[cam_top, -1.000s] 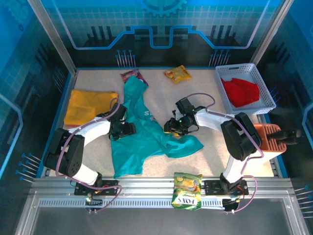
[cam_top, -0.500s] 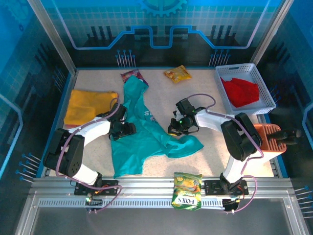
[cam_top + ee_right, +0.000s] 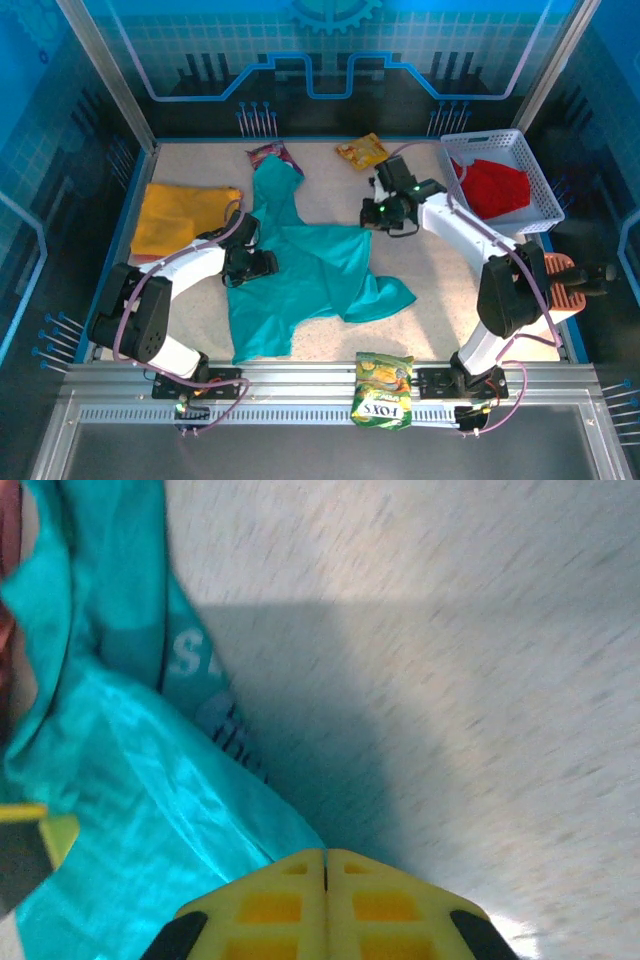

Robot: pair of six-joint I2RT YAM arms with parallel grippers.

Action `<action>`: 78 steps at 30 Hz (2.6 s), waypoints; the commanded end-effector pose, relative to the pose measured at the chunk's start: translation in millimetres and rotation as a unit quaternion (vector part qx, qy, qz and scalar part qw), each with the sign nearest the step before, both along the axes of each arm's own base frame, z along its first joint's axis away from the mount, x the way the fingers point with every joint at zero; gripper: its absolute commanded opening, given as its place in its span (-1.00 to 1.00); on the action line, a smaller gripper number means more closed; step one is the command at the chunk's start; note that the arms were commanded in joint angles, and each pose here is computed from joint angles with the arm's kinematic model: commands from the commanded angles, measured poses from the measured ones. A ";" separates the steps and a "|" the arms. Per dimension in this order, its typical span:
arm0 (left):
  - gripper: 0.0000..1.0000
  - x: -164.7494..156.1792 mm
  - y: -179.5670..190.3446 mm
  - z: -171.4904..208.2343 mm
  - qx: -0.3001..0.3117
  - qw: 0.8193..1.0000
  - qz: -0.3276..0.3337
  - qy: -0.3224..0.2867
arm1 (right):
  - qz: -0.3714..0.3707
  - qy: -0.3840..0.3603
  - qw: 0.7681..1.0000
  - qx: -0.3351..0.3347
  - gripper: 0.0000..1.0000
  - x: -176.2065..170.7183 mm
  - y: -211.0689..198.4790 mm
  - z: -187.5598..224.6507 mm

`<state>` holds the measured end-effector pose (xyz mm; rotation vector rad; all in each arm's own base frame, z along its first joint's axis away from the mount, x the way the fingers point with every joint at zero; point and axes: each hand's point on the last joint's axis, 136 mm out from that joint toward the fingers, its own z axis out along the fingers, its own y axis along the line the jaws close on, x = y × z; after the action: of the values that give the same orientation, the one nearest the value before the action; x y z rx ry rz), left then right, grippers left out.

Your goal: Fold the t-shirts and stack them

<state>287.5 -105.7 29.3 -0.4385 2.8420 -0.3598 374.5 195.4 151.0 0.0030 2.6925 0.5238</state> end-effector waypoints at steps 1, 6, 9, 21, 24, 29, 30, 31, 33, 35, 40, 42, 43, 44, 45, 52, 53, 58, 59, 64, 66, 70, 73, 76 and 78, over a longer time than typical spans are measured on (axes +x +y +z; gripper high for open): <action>0.41 -6.1 1.3 5.9 -0.003 1.000 -0.005 0.003 | -0.026 -0.028 0.996 -0.075 -1.00 24.6 -48.1 18.5; 0.41 -10.1 9.4 7.6 0.021 1.000 -0.003 0.003 | -0.090 -0.061 0.986 -0.125 -1.00 73.7 -101.8 32.5; 0.42 -12.4 8.7 8.3 0.018 1.000 -0.005 0.003 | -0.126 -0.064 0.981 -0.135 -1.00 96.5 -129.0 35.0; 0.42 -19.7 8.4 5.7 0.011 1.000 -0.002 0.008 | -0.212 -0.072 0.966 -0.127 -1.00 165.8 -192.8 27.4; 0.41 -20.1 8.4 3.8 0.011 1.000 -0.001 0.010 | -0.222 -0.074 0.962 -0.141 -1.00 181.1 -202.4 23.2; 0.42 -19.7 6.9 3.8 0.007 1.000 0.000 0.011 | -0.198 -0.031 0.970 -0.137 -0.31 184.5 -195.1 0.6; 0.42 -20.1 6.9 3.5 0.006 1.000 0.000 0.012 | -0.191 -0.024 0.972 -0.133 -0.16 180.2 -190.7 -1.6; 0.42 -20.0 6.5 3.9 0.005 1.000 -0.001 0.012 | -0.187 -0.020 0.973 -0.132 -0.06 175.7 -188.4 -3.1; 0.42 -21.0 6.2 3.2 0.006 1.000 -0.003 0.014 | -0.174 -0.038 0.976 -0.129 0.44 163.6 -179.9 5.7; 0.42 -22.6 6.4 2.2 0.007 1.000 -0.005 0.018 | -0.161 -0.050 0.978 -0.124 0.90 146.3 -172.0 4.1; 0.42 -33.6 5.7 0.4 -0.001 1.000 -0.006 0.028 | -0.134 -0.060 0.984 -0.103 0.96 79.8 -152.7 13.7; 0.42 -39.5 4.8 0.4 -0.007 0.999 -0.006 0.033 | -0.121 -0.054 0.986 -0.099 0.93 43.9 -139.0 5.1; 0.42 -41.7 4.5 0.5 -0.009 0.999 -0.006 0.034 | -0.117 -0.049 0.987 -0.099 0.92 28.1 -133.8 0.8; 0.42 -44.9 3.9 0.9 -0.013 0.999 -0.007 0.037 | -0.118 -0.034 0.987 -0.104 0.90 9.6 -131.2 -6.7; 0.42 -48.3 3.4 0.7 -0.015 0.999 -0.007 0.041 | -0.120 -0.020 0.987 -0.105 0.86 -9.6 -128.5 -14.9; 0.42 -65.7 -0.9 1.1 -0.038 0.998 0.002 0.049 | -0.116 -0.017 0.986 -0.115 0.49 -106.4 -112.3 -49.2; 0.42 -67.0 -2.2 0.6 -0.040 0.998 0.002 0.051 | -0.115 -0.019 0.987 -0.110 0.44 -116.2 -109.6 -53.0; 0.42 -65.9 -7.8 -2.8 -0.041 0.998 -0.004 0.055 | -0.095 -0.026 0.987 -0.126 0.34 -145.7 -97.3 -71.3; 0.42 -65.0 -8.7 -3.3 -0.041 0.998 -0.005 0.055 | -0.087 -0.027 0.987 -0.134 0.34 -147.8 -94.9 -75.6; 0.42 -61.5 -12.2 -3.9 -0.043 0.998 -0.009 0.053 | -0.048 -0.033 0.985 -0.160 0.30 -146.2 -81.1 -91.5; 0.42 -60.7 -12.6 -4.6 -0.043 0.998 -0.009 0.050 | -0.038 -0.034 0.985 -0.167 0.27 -143.0 -76.7 -98.0; 0.42 -60.8 -13.1 -6.9 -0.044 0.998 -0.007 0.052 | -0.018 -0.031 0.987 -0.157 0.18 -136.1 -64.4 -106.3; 0.42 -61.5 -12.4 -8.8 -0.043 0.998 -0.006 0.052 | -0.014 -0.025 0.988 -0.150 0.05 -131.5 -56.8 -113.4; 0.41 -62.9 -11.5 -10.6 -0.040 0.998 -0.005 0.054 | -0.013 -0.021 0.987 -0.160 0.00 -125.4 -54.7 -117.1; 0.42 -63.2 -11.6 -10.7 -0.041 0.998 -0.006 0.054 | -0.016 -0.013 0.986 -0.167 -0.08 -122.3 -55.9 -120.6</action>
<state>231.0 -115.2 23.6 -0.4533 2.9195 -0.4568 238.7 129.8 24.9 -0.0497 2.7441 0.0396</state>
